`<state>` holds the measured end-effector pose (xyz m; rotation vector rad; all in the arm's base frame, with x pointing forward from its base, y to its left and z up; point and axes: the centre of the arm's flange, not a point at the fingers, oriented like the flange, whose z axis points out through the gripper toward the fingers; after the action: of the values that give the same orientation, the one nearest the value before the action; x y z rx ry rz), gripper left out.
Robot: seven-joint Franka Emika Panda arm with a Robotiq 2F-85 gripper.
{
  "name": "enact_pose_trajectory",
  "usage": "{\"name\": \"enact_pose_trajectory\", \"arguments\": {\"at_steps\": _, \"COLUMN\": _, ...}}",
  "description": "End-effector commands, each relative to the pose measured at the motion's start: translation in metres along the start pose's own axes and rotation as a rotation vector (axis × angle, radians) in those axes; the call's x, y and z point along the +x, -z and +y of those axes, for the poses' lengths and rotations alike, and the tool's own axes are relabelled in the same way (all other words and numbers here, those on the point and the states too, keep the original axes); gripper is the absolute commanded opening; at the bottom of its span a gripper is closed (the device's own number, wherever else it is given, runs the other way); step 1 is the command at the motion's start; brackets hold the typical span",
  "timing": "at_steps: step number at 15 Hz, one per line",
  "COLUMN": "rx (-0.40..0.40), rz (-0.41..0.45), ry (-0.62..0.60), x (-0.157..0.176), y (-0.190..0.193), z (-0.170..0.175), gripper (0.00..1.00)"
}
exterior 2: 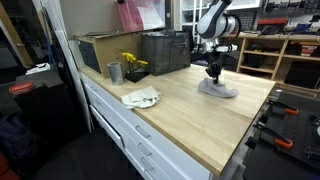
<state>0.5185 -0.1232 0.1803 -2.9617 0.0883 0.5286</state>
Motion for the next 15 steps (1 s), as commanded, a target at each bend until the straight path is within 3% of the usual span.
{"name": "enact_pose_trajectory", "arguments": {"at_steps": 1, "rx": -0.096, "rz": 0.035, "ry": 0.125, "x": -0.024, "y": 0.010, "z": -0.062, "gripper": 0.01}}
{"name": "enact_pose_trajectory", "arguments": {"at_steps": 5, "rx": -0.225, "rz": 0.043, "ry": 0.355, "x": -0.038, "y": 0.006, "z": -0.116, "gripper": 0.01}}
{"name": "enact_pose_trajectory", "arguments": {"at_steps": 6, "rx": -0.249, "rz": 0.046, "ry": 0.386, "x": -0.040, "y": 0.004, "z": -0.125, "gripper": 0.07}}
{"name": "enact_pose_trajectory", "arguments": {"at_steps": 7, "rx": -0.271, "rz": 0.049, "ry": 0.418, "x": -0.041, "y": 0.003, "z": -0.132, "gripper": 0.32}}
{"name": "enact_pose_trajectory", "arguments": {"at_steps": 9, "rx": -0.283, "rz": 0.061, "ry": 0.452, "x": -0.042, "y": 0.003, "z": -0.139, "gripper": 0.33}}
{"name": "enact_pose_trajectory", "arguments": {"at_steps": 12, "rx": -0.244, "rz": 0.084, "ry": 0.427, "x": -0.037, "y": 0.013, "z": -0.135, "gripper": 0.55}}
{"name": "enact_pose_trajectory", "arguments": {"at_steps": 15, "rx": -0.170, "rz": 0.138, "ry": 0.270, "x": -0.016, "y": 0.026, "z": -0.110, "gripper": 0.77}}
